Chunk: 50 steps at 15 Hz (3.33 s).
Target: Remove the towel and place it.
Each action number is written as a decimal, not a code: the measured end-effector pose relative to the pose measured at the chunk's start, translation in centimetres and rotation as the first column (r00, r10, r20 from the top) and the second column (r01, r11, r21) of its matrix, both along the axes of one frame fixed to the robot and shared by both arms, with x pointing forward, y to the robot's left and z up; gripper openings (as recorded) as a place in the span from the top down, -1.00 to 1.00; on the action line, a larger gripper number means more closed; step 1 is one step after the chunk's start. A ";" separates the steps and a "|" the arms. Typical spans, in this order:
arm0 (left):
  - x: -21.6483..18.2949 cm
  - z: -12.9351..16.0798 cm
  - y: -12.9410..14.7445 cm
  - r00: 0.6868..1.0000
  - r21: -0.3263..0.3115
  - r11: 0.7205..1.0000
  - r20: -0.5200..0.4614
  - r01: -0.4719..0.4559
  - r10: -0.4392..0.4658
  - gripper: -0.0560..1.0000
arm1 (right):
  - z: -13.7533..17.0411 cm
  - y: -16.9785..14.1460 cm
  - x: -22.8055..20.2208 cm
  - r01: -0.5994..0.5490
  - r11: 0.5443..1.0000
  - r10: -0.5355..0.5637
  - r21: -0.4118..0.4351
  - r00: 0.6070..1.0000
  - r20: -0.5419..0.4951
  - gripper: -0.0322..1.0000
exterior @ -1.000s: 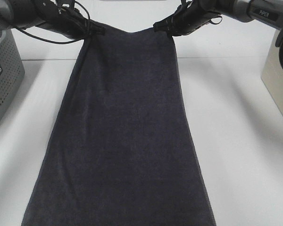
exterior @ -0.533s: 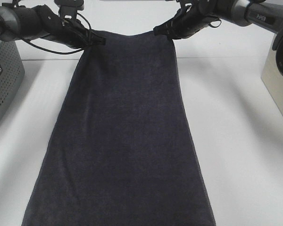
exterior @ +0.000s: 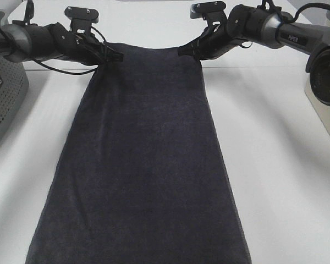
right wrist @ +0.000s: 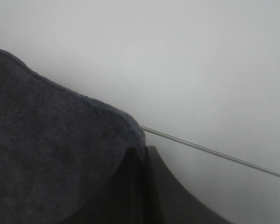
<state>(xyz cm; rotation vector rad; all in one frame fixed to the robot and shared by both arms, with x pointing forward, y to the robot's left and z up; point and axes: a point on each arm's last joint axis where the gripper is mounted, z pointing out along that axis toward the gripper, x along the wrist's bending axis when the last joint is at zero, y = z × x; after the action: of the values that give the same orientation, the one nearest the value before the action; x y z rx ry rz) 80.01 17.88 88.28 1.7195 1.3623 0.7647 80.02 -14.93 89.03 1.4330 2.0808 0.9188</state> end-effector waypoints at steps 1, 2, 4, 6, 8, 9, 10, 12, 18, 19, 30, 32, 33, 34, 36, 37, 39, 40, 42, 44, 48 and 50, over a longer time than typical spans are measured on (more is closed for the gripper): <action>0.0 -0.2 0.0 1.000 0.001 1.000 -0.001 -0.001 0.001 0.88 | -0.2 0.0 0.0 0.000 1.000 0.000 0.000 1.000 -0.002 0.92; 0.0 -0.5 0.0 1.000 0.002 1.000 0.001 -0.004 0.004 0.87 | -0.5 0.0 0.0 0.003 1.000 -0.003 0.008 1.000 -0.010 0.92; 0.1 -0.6 0.1 1.000 0.002 1.000 0.010 -0.009 0.009 0.72 | -1.2 0.1 0.0 0.009 1.000 -0.008 0.023 1.000 -0.027 0.87; 0.3 -0.4 0.2 0.999 0.001 1.000 0.043 -0.022 0.022 0.35 | -1.6 0.1 0.0 0.010 1.000 -0.009 0.023 0.999 -0.033 0.52; 0.5 -1.1 0.3 0.996 0.002 0.999 0.081 -0.044 0.044 -0.42 | -1.6 0.1 0.0 0.010 1.000 -0.010 0.019 1.000 -0.022 -0.33; 0.5 -1.1 0.4 0.996 0.001 0.999 0.082 -0.046 0.046 -0.53 | -1.6 0.0 0.0 0.007 1.000 -0.006 0.007 1.000 -0.019 -0.44; 0.5 -1.1 0.4 0.995 0.001 0.999 0.083 -0.046 0.046 -0.59 | -1.7 0.0 0.0 0.004 1.000 -0.004 0.000 1.000 -0.019 -0.48; 0.6 -1.1 0.5 0.995 0.007 0.999 0.086 -0.047 0.047 -0.61 | -1.7 0.0 0.0 0.001 1.000 -0.001 -0.006 1.000 -0.027 -0.51; 0.1 1.5 0.8 1.000 0.012 1.000 0.007 0.004 -0.004 -0.61 | 3.2 -0.3 -1.2 -0.045 0.997 0.039 -0.061 0.995 -0.088 -0.51; -0.4 3.1 0.6 0.999 0.014 0.999 -0.026 0.035 -0.034 -0.61 | 4.8 -0.4 -1.9 -0.059 0.996 0.050 -0.068 0.991 -0.128 -0.51; -8.5 21.3 6.4 0.939 0.055 0.992 -0.319 -0.117 0.129 -0.62 | 17.4 -2.5 -9.0 0.022 0.998 -0.042 -0.051 0.903 -0.428 -0.51; -9.4 22.4 9.9 0.910 0.059 0.979 -0.360 -0.197 0.205 -0.62 | 19.5 -4.5 -9.3 0.103 0.994 -0.104 -0.024 0.910 -0.402 -0.51; -10.0 22.5 11.4 0.886 0.075 0.971 -0.397 -0.227 0.238 -0.62 | 20.6 -5.8 -9.5 0.144 0.989 -0.137 -0.012 0.913 -0.384 -0.51; -10.4 22.4 12.6 0.861 0.087 0.965 -0.437 -0.246 0.258 -0.62 | 21.6 -7.0 -9.8 0.168 0.986 -0.162 -0.016 0.918 -0.362 -0.51; -11.1 22.3 14.0 0.821 0.123 0.958 -0.496 -0.258 0.284 -0.62 | 23.4 -7.6 -10.7 0.178 0.984 -0.174 -0.018 0.928 -0.329 -0.51; -11.6 22.7 14.1 0.815 0.137 0.959 -0.505 -0.250 0.285 -0.62 | 24.0 -7.6 -11.5 0.181 0.983 -0.177 -0.017 0.926 -0.332 -0.51; -13.0 24.2 14.2 0.826 0.155 0.957 -0.485 -0.244 0.288 -0.62 | 24.5 -8.0 -14.0 0.181 0.983 -0.179 -0.029 0.913 -0.368 -0.51; -14.2 24.7 14.1 0.825 0.156 0.957 -0.486 -0.243 0.289 -0.62 | 24.7 -8.2 -15.6 0.180 0.983 -0.180 -0.037 0.904 -0.389 -0.51; -17.2 25.0 14.0 0.826 0.149 0.955 -0.480 -0.255 0.296 -0.61 | 25.6 -8.9 -19.7 0.180 0.982 -0.186 -0.053 0.892 -0.412 -0.51; -21.0 25.3 13.9 0.839 0.132 0.953 -0.452 -0.274 0.304 -0.61 | 26.4 -9.6 -24.4 0.180 0.982 -0.189 -0.061 0.887 -0.421 -0.51; -30.2 26.2 13.5 0.860 0.100 0.948 -0.399 -0.304 0.318 -0.61 | 26.0 -11.0 -34.0 0.183 0.982 -0.189 -0.051 0.905 -0.380 -0.51; -33.4 26.0 13.4 0.864 0.080 0.943 -0.381 -0.324 0.330 -0.61 | 25.1 -11.5 -36.9 0.190 0.981 -0.194 -0.047 0.917 -0.347 -0.51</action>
<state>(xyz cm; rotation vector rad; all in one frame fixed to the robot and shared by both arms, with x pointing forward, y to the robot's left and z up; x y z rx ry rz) 46.64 31.25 114.32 1.7331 1.9654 0.6292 43.14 -26.38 114.13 1.8693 2.1297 0.6038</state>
